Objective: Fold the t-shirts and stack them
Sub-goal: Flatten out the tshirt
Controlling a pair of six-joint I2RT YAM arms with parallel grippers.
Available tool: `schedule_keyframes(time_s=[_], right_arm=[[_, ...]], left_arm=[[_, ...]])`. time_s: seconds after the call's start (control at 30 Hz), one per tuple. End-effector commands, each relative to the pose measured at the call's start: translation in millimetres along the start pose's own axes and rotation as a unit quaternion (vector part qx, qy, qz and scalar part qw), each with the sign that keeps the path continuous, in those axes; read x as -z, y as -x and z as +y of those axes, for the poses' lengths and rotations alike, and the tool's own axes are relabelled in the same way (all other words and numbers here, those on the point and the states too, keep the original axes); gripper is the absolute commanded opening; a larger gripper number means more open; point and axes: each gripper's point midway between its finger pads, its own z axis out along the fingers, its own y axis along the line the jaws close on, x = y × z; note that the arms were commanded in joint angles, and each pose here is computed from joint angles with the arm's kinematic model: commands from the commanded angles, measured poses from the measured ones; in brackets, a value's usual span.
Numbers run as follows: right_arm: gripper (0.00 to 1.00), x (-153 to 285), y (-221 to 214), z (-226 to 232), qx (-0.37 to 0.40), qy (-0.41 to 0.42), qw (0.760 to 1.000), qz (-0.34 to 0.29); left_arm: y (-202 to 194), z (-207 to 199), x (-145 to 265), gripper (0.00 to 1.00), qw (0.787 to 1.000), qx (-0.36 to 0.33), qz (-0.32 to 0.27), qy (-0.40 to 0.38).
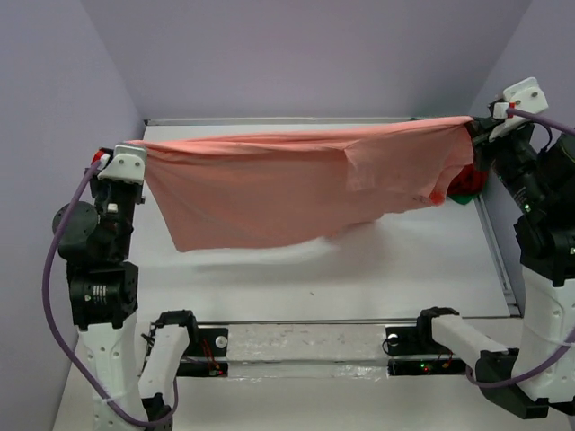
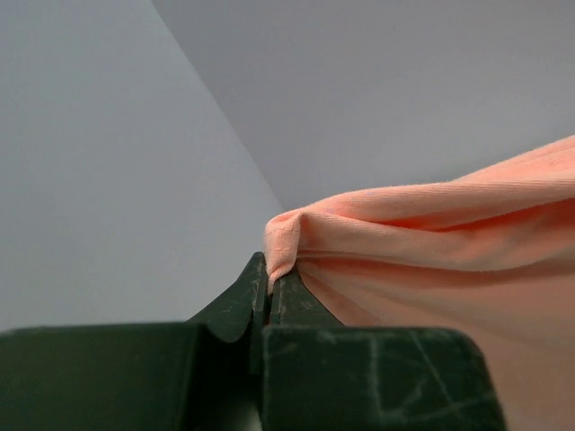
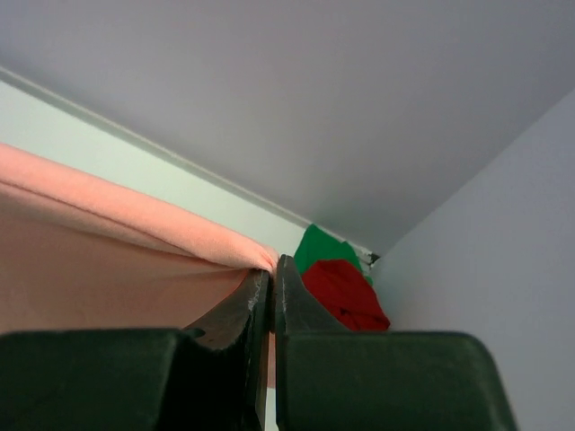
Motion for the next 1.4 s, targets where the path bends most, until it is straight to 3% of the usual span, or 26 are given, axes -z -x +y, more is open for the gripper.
schedule_keyframes(time_s=[0.0,0.1,0.2,0.27,0.37,0.57,0.6,0.63,0.67,0.7,0.73,0.77,0.83,0.97,1.07,1.2,1.37], right_arm=[[0.00,5.3,36.5,-35.5,-0.005,-0.065,0.997,-0.039],[0.00,-24.5,39.9,-45.6,-0.005,-0.066,0.997,-0.028],[0.00,-67.9,16.5,-44.8,-0.003,-0.052,0.999,0.003],[0.00,-95.1,-0.6,-42.4,0.002,-0.043,0.999,0.013],[0.00,-151.8,-59.1,-27.0,-0.003,-0.014,0.998,0.063],[0.03,-266.0,-173.4,6.2,-0.029,0.049,0.986,0.156],[0.27,-278.5,-188.2,11.4,-0.036,0.058,0.983,0.171],[0.75,-298.0,-216.1,21.3,-0.043,0.075,0.976,0.198],[0.97,-304.0,-225.9,26.1,-0.046,0.084,0.974,0.206],[1.00,-306.9,-233.5,30.2,-0.045,0.092,0.972,0.212],[1.00,-308.6,-244.3,35.2,-0.045,0.099,0.969,0.220],[1.00,-308.9,-250.0,36.6,-0.043,0.099,0.969,0.224],[1.00,-303.8,-262.9,41.8,-0.043,0.103,0.965,0.239],[1.00,-275.0,-247.5,48.4,-0.047,0.119,0.964,0.231],[1.00,-236.6,-204.2,40.0,-0.046,0.108,0.973,0.200],[1.00,-192.5,-195.7,49.8,-0.054,0.130,0.964,0.225],[1.00,-114.2,-209.0,87.1,-0.081,0.181,0.946,0.256]], left_arm=[[54.2,24.6,1.3,0.00,0.998,0.010,-0.052,0.021],[70.3,29.6,-11.0,0.00,0.998,0.007,-0.065,0.019],[50.0,23.2,-47.7,0.00,0.999,0.000,-0.043,0.010],[21.2,12.8,-66.5,0.00,1.000,-0.005,-0.014,0.001],[-37.1,-9.5,-107.4,0.00,0.999,-0.005,0.048,-0.024],[-126.1,-42.9,-172.3,0.00,0.993,-0.001,0.108,-0.038],[-140.3,-45.7,-182.0,0.00,0.992,-0.006,0.122,-0.032],[-169.1,-56.1,-199.2,0.11,0.988,-0.014,0.152,-0.022],[-183.8,-64.8,-206.6,0.17,0.985,-0.025,0.169,-0.027],[-201.6,-71.7,-219.5,0.53,0.981,-0.047,0.189,-0.025],[-203.4,-74.5,-224.7,0.80,0.980,-0.059,0.188,-0.012],[-209.7,-70.5,-224.8,0.97,0.977,-0.073,0.198,0.022],[-202.0,-84.3,-230.8,0.99,0.979,-0.086,0.185,0.020],[-167.7,-86.8,-224.7,0.99,0.981,-0.103,0.161,0.030],[-131.4,-75.2,-207.8,0.99,0.984,-0.102,0.143,0.038],[-96.9,-74.3,-174.5,0.99,0.990,-0.084,0.114,-0.001],[-148.0,-93.4,-117.1,0.99,0.974,-0.092,0.192,-0.080]])
